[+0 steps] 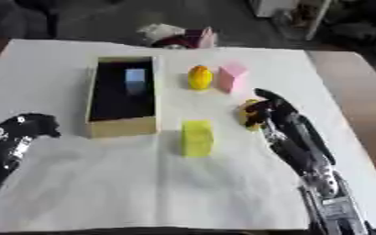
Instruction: Pick up objects on the table and place them in the box.
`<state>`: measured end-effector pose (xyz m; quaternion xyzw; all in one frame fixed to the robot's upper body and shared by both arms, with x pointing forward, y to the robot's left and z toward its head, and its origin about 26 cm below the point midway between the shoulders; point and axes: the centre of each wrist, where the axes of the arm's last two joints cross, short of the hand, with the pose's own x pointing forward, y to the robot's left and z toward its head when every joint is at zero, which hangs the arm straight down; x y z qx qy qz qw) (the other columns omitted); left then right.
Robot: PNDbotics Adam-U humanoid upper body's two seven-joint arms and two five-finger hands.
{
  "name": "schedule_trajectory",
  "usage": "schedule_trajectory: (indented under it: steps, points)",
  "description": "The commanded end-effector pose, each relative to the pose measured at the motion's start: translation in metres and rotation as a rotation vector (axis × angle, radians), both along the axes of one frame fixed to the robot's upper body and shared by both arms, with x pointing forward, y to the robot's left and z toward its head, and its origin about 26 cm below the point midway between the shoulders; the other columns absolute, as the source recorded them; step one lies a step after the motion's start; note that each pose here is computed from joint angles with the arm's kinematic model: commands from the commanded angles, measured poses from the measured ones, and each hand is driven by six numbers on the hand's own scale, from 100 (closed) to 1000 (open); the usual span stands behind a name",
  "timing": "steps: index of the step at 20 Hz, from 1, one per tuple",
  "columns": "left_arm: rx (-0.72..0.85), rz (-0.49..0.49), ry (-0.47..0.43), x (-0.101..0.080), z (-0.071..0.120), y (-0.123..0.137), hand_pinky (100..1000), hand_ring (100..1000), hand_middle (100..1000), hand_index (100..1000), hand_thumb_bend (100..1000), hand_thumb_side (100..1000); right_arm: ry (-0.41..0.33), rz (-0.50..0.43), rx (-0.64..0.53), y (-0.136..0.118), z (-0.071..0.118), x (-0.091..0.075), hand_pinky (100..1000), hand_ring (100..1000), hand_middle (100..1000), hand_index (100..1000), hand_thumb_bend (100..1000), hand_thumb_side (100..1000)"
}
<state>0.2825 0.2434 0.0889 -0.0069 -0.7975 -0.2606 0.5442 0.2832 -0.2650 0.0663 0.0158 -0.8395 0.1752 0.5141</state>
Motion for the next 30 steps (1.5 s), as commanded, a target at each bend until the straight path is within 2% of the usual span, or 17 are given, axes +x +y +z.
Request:
schedule_trajectory:
  steps: [1,17,25,27,30]
  points:
    - [-0.002,-0.008,-0.029,0.001,0.008,0.0,796,634,623,741,100,709,-0.039,0.012,-0.002,0.001,0.011,0.001,743,577,641,906,100,607]
    - [0.006,0.001,-0.035,0.002,0.01,0.002,796,635,624,742,100,696,-0.039,0.01,-0.002,0.001,0.01,0.001,743,577,641,906,100,607]
    - [0.08,0.054,-0.132,0.006,0.038,0.02,792,636,626,745,100,631,-0.035,0.005,-0.005,0.0,0.009,0.001,744,577,641,907,100,608]
    - [0.073,0.057,-0.137,0.006,0.04,0.02,792,635,625,744,100,635,-0.044,0.011,-0.016,0.0,0.012,0.003,744,577,642,907,100,601]
    - [0.064,0.05,-0.122,0.005,0.036,0.018,793,635,624,743,100,649,-0.101,0.043,-0.07,0.002,0.028,0.014,749,581,648,911,100,569]
